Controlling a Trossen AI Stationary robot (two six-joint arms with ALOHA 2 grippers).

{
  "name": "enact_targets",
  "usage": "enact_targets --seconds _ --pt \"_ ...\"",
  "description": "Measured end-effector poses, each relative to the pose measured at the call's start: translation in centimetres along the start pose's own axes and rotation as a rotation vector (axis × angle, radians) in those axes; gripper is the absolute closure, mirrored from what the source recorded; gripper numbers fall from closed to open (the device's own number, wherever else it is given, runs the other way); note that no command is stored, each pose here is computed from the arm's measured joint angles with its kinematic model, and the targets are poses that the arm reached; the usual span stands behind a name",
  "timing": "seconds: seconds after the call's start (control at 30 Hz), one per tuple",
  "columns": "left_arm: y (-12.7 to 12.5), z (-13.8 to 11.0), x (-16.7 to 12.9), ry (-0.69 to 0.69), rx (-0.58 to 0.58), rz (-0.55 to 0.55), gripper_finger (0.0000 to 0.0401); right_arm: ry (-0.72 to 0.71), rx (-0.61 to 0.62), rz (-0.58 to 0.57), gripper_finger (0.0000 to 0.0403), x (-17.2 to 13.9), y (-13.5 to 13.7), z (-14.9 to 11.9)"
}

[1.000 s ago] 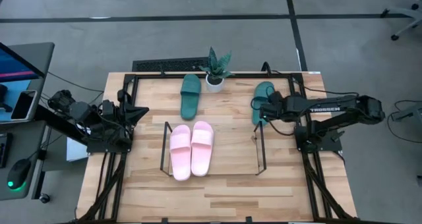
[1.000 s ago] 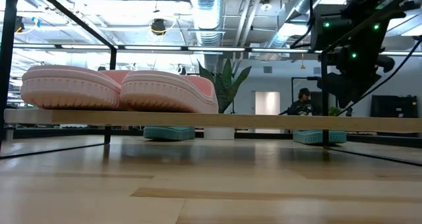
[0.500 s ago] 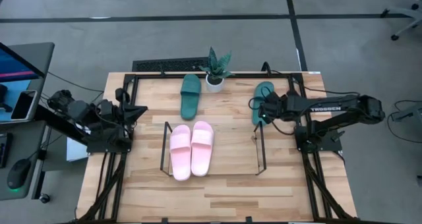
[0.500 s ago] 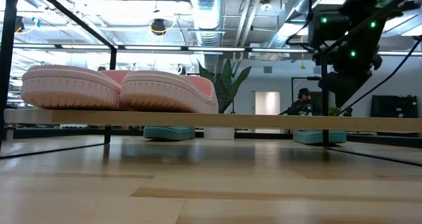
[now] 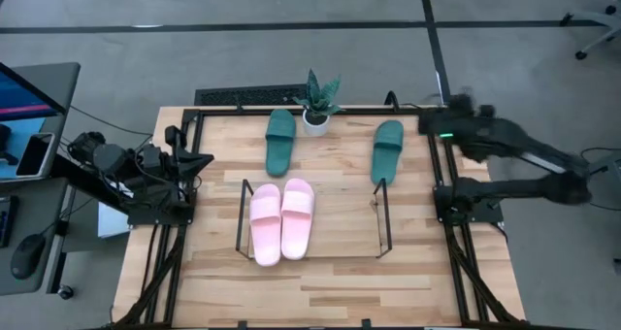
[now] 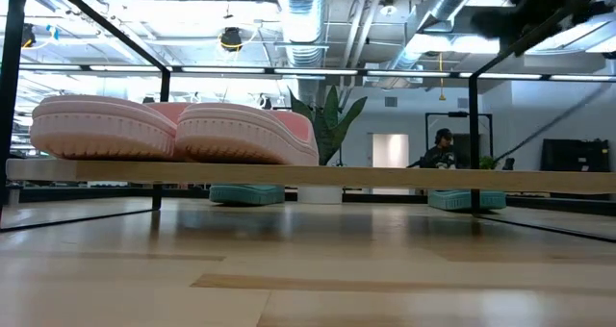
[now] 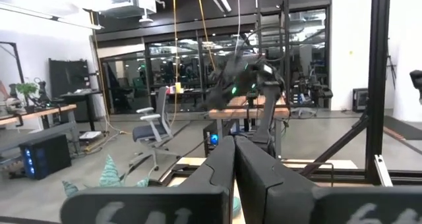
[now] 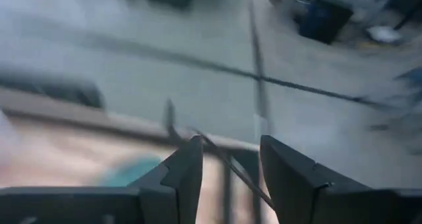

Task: Pick and place slides into the shelf
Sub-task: Put the right green slide on the shelf

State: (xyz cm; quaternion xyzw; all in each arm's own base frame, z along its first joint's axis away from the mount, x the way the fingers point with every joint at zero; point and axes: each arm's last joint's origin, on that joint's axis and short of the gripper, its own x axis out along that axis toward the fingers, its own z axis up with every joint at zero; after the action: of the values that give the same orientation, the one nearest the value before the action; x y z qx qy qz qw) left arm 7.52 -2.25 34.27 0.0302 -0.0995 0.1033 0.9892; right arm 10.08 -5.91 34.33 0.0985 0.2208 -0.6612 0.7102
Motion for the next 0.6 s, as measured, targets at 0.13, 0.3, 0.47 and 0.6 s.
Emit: enact_targets --seconds 0.13,0.3,0.47,0.6 --pt "0.1 0.0 0.0 0.003 -0.001 0.023 0.0401 -0.221 0.211 0.236 0.0276 -2.3 -4.1 0.4" --pt "0.2 0.1 0.0 -0.001 -0.003 0.051 0.0401 -0.378 0.301 0.421 0.0284 -1.6 -4.5 -2.1" --pt "0.2 0.3 0.0 -0.011 -0.018 0.055 0.0401 -0.250 0.433 0.368 0.0284 1.9 -2.0 -6.4" --pt "0.2 0.4 0.0 -0.022 -0.030 0.059 0.0401 -0.155 0.571 0.343 0.0284 3.9 -0.5 -8.4"
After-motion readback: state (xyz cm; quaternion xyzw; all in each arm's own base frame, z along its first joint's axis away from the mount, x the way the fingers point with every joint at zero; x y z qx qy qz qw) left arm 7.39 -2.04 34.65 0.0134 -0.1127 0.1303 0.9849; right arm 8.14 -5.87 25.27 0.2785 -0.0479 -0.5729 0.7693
